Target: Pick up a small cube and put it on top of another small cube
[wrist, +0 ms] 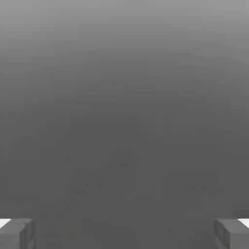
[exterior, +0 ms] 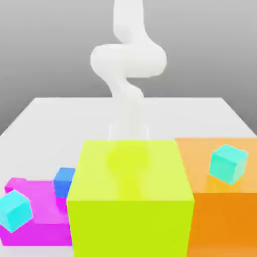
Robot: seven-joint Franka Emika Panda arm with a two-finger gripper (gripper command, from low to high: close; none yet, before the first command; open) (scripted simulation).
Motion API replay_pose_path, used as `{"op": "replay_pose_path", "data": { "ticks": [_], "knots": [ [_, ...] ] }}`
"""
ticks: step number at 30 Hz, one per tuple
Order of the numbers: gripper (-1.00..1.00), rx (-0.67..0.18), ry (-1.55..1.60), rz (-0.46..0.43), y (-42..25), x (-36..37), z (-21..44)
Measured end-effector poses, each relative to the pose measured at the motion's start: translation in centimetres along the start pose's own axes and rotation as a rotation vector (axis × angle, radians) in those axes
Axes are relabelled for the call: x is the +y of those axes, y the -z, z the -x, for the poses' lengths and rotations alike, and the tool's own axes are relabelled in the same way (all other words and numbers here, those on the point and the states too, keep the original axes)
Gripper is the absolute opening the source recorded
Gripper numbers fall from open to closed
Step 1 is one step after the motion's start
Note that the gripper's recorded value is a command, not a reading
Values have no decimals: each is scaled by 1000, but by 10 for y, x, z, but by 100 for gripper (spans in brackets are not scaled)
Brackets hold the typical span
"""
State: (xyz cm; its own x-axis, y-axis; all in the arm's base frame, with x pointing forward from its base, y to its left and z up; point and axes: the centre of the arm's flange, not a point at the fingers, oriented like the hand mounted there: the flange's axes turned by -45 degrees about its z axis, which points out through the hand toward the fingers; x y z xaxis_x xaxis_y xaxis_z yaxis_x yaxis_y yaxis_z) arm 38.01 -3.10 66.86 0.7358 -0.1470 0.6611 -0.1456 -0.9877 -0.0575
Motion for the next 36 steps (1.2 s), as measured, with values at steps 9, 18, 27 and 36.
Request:
{"op": "replay_pose_path", "data": {
  "ticks": [9, 18, 27, 36],
  "knots": [
    [0, -228, -508, 223, -173, 141, 56],
    [0, -411, -1055, 447, -273, 288, 207],
    [0, -532, -1421, 588, -332, 344, 361],
    [-100, -532, -1426, 591, -358, 346, 387]
  ]
}}
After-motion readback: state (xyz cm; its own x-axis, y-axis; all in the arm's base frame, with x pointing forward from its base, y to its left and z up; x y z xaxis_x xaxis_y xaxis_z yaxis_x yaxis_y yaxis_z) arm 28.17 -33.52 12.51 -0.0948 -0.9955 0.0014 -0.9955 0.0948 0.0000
